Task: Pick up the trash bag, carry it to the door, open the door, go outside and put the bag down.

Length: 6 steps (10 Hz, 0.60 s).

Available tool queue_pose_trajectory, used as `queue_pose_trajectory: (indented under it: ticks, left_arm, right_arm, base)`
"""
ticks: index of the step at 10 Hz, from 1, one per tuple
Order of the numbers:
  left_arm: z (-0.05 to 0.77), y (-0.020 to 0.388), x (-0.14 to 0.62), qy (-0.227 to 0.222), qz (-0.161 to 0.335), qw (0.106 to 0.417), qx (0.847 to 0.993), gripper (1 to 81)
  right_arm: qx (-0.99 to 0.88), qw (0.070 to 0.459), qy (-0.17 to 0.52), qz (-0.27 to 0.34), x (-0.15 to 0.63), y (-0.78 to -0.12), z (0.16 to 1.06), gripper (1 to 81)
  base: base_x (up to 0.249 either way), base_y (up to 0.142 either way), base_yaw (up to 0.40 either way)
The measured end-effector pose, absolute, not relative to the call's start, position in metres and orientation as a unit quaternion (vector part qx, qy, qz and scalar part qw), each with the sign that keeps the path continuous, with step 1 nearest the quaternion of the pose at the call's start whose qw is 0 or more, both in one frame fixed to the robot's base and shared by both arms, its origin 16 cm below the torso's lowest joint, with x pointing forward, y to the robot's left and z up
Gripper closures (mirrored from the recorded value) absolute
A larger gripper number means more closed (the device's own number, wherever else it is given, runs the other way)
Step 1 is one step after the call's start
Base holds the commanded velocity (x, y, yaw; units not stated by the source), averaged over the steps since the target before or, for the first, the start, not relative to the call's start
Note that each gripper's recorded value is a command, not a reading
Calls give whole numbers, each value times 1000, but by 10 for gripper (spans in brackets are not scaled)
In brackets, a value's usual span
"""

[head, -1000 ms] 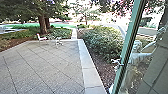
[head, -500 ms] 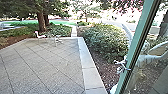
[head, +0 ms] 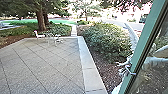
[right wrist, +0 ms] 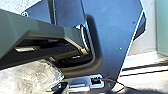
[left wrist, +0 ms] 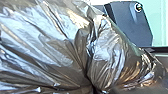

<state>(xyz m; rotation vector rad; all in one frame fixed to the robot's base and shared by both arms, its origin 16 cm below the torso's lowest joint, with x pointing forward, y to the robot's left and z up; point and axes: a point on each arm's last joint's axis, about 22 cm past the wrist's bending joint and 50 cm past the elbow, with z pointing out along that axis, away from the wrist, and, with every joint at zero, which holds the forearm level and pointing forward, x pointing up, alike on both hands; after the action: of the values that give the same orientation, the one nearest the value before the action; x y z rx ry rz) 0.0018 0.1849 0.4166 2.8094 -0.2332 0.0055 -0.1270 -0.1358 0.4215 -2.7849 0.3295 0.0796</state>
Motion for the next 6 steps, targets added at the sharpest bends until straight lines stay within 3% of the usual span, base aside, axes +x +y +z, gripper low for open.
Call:
queue_pose_trajectory:
  ticks: [6]
  left_arm:
    - [417,185,0,-82,4,160,984,811]
  right_arm:
    - [-978,169,117,27,-132,-135,422,10]
  base:
    - [132,0,0]
